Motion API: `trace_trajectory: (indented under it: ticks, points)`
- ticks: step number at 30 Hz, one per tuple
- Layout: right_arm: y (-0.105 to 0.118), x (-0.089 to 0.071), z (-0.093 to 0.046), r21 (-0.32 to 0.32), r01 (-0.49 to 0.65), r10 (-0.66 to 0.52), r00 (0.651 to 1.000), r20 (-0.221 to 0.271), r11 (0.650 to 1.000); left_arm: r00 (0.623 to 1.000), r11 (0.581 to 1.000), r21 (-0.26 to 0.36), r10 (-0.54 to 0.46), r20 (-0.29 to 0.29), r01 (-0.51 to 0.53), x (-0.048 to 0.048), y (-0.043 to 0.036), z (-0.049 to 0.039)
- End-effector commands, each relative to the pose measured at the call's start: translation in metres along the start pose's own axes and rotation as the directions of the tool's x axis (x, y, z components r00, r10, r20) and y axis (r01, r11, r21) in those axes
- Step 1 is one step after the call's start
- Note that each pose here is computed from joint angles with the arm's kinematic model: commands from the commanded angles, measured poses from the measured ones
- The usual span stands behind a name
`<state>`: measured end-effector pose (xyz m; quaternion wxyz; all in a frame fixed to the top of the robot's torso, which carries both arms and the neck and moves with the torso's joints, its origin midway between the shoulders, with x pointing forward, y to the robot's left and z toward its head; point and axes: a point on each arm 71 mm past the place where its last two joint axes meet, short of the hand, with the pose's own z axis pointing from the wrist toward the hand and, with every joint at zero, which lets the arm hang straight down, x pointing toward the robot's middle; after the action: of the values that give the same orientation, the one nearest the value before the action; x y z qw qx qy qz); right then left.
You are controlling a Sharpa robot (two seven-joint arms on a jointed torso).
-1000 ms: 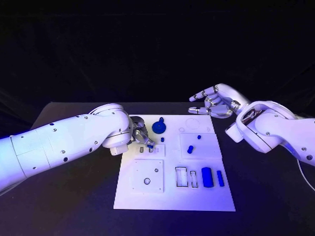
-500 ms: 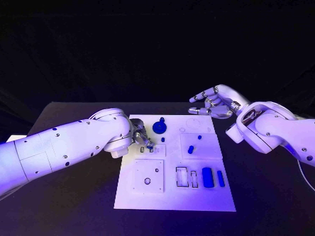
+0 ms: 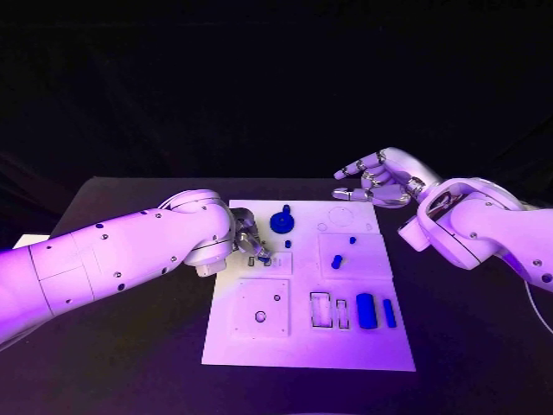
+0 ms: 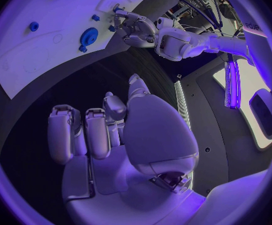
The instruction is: Assemble the parts on the task board
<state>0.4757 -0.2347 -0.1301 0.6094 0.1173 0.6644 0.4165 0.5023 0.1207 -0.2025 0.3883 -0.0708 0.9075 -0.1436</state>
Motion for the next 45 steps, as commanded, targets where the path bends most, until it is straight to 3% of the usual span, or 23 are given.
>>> trace_trajectory:
  ticks: [1, 26, 45]
  points:
    - [-0.0001, 0.0011, 0.0001, -0.002, 0.001, -0.001, 1.0, -0.013, 1.0, 0.998, 0.999, -0.008, 0.044, -0.043, -0.044, 0.0051, 0.002, 0.0015]
    - [0.0012, 0.0017, -0.0008, -0.003, 0.001, -0.002, 1.0, -0.017, 1.0, 0.992, 0.996, -0.018, 0.086, -0.092, -0.088, 0.0113, -0.0017, 0.0033]
    - [0.002, 0.002, -0.0015, -0.004, 0.001, -0.001, 1.0, -0.018, 1.0, 0.993, 0.996, -0.025, 0.081, -0.083, -0.084, 0.0109, -0.0027, 0.0031]
